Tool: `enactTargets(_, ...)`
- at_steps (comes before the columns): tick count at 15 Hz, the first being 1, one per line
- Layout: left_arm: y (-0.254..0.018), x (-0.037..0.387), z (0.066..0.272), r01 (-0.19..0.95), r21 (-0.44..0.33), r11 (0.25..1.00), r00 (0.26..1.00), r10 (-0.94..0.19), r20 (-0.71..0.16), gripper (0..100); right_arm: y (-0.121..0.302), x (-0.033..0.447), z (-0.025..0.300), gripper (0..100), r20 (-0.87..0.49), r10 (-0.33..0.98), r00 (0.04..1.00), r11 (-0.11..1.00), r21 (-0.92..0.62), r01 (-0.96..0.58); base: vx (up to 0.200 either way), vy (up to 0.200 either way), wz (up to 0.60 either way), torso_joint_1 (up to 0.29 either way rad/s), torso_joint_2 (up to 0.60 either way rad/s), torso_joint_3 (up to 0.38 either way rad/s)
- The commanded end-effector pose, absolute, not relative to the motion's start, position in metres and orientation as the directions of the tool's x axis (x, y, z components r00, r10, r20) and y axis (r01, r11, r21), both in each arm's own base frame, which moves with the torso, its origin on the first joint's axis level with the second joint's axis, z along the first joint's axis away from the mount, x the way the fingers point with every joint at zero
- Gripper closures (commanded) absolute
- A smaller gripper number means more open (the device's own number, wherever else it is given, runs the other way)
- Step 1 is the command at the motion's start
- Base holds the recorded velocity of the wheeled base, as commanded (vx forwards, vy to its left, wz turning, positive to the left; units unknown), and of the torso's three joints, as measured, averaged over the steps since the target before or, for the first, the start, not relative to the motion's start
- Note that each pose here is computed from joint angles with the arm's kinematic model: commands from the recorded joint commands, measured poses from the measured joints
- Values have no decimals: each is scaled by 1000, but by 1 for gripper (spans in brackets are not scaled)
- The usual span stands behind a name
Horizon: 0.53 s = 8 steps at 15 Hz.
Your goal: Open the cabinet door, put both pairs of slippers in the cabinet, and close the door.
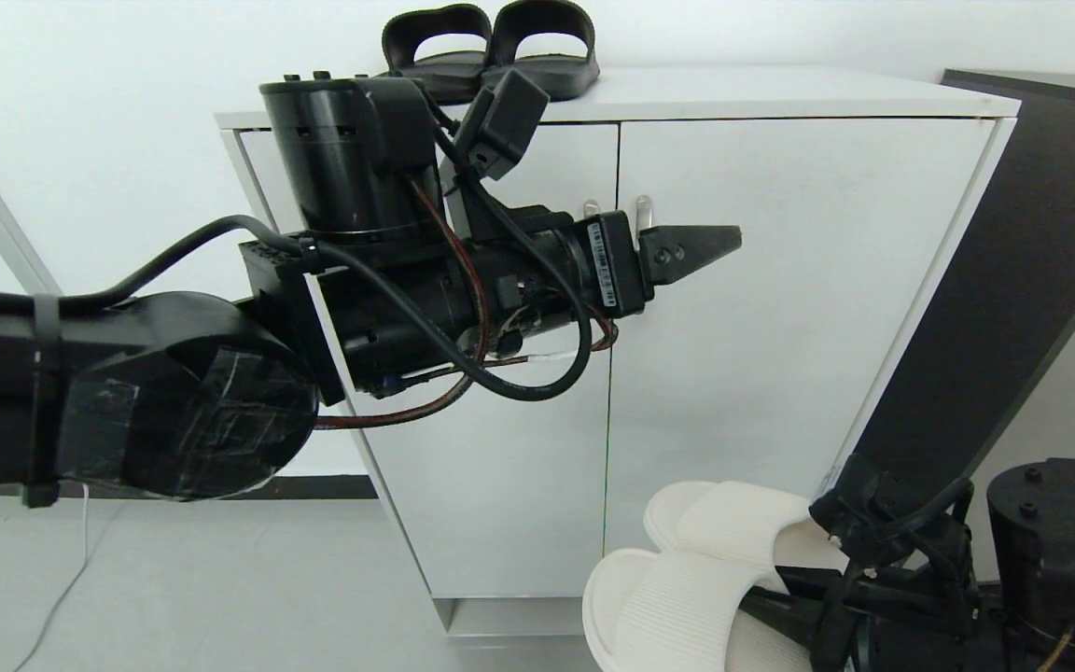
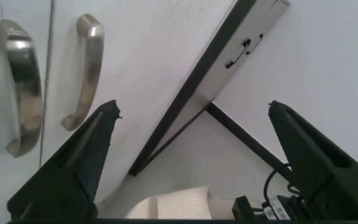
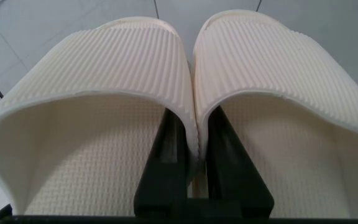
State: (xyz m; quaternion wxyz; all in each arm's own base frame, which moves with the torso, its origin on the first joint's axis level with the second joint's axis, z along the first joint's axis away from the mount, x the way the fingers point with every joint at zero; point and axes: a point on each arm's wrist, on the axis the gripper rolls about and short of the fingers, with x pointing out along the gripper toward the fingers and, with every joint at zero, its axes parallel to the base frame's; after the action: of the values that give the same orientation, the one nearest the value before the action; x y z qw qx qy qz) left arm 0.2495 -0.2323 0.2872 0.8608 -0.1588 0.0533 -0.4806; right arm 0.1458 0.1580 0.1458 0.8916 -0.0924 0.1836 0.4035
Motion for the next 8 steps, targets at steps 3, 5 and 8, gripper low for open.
enactTargets(3, -231, 259, 283, 793, -327, 514, 558, -828, 52, 0, 159, 146, 145, 100, -405, 685, 605, 656, -17, -754, 0, 0, 0, 0, 0, 0)
enactTargets(5, -236, 267, 281, 774, -328, 542, 587, -808, 52, 0, 159, 146, 145, 100, -405, 685, 605, 656, -17, -754, 0, 0, 0, 0, 0, 0)
enactTargets(8, -239, 274, 280, 766, -328, 553, 600, -799, 52, 0, 159, 146, 144, 100, -408, 684, 604, 656, -16, -754, 0, 0, 0, 0, 0, 0)
